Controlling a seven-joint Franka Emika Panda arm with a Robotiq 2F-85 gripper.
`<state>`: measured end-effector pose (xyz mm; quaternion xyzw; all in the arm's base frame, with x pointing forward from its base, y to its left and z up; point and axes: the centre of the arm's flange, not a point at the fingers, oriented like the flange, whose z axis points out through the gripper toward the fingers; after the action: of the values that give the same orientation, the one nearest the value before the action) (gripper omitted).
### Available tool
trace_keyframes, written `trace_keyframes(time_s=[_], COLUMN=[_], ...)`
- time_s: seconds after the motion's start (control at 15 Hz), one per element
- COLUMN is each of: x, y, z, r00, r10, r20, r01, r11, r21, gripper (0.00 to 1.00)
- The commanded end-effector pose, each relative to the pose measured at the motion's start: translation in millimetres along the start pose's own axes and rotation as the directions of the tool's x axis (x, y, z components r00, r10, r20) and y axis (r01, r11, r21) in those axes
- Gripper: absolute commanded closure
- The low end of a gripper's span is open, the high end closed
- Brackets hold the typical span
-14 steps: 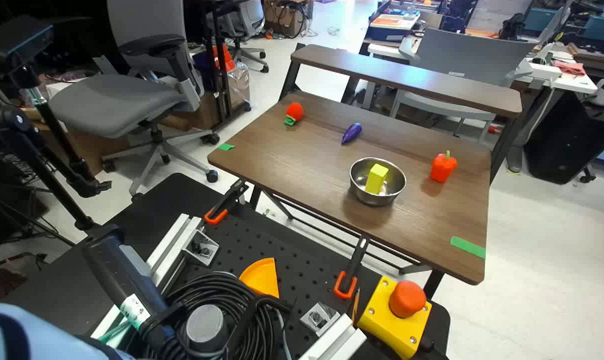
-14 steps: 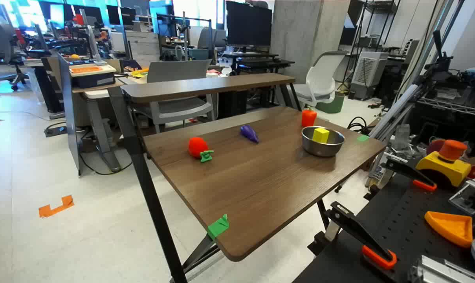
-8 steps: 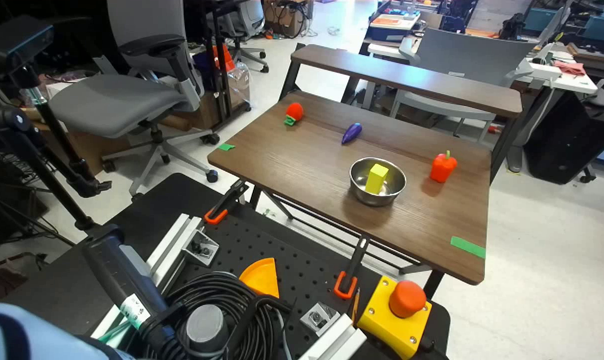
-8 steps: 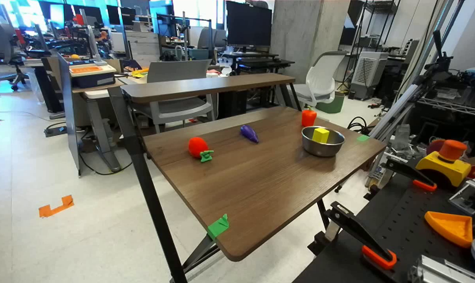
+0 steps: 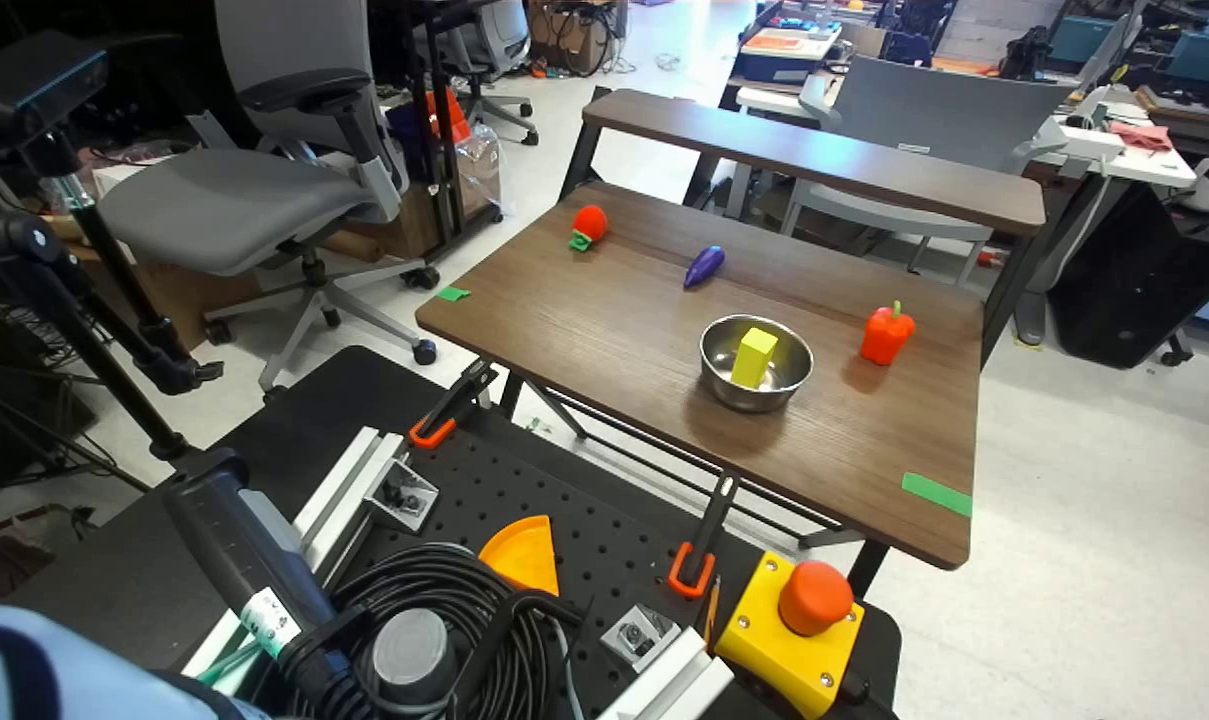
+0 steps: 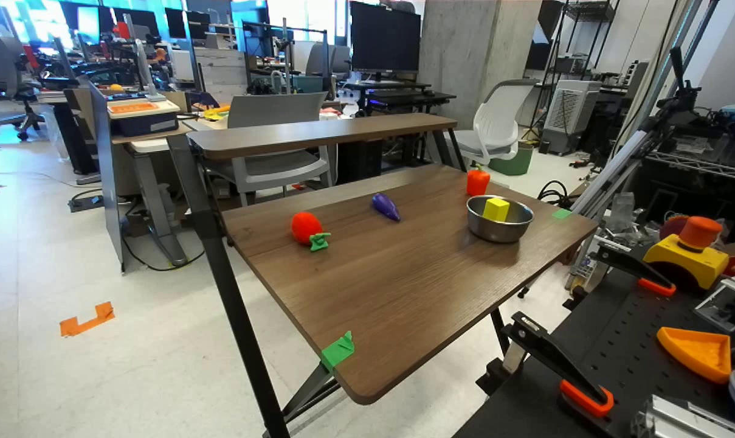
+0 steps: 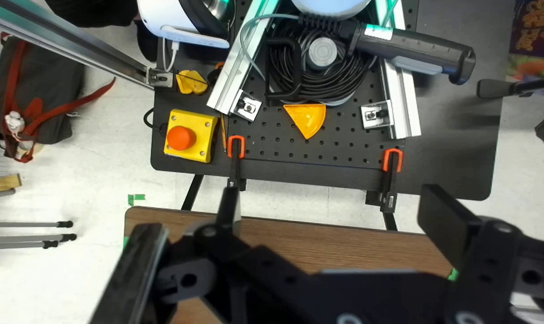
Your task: Put the yellow block on the table.
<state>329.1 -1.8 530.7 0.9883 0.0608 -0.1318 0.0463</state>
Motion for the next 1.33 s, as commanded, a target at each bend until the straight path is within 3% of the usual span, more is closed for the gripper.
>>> trace_keyframes(time_s=[0.0,0.67,1.27], x=[47,188,259], y=[16,61,71], z=[11,87,162], r00=[0.998,0.968,0.960], r10=[0.053,0.229,0.245], r20=[-0.027,-0.101,-0.134], r01=[-0.052,-0.215,-0.231], r11=[0.998,0.968,0.967], r21=[0.044,0.132,0.112], gripper=[0.00,0.00,0.00])
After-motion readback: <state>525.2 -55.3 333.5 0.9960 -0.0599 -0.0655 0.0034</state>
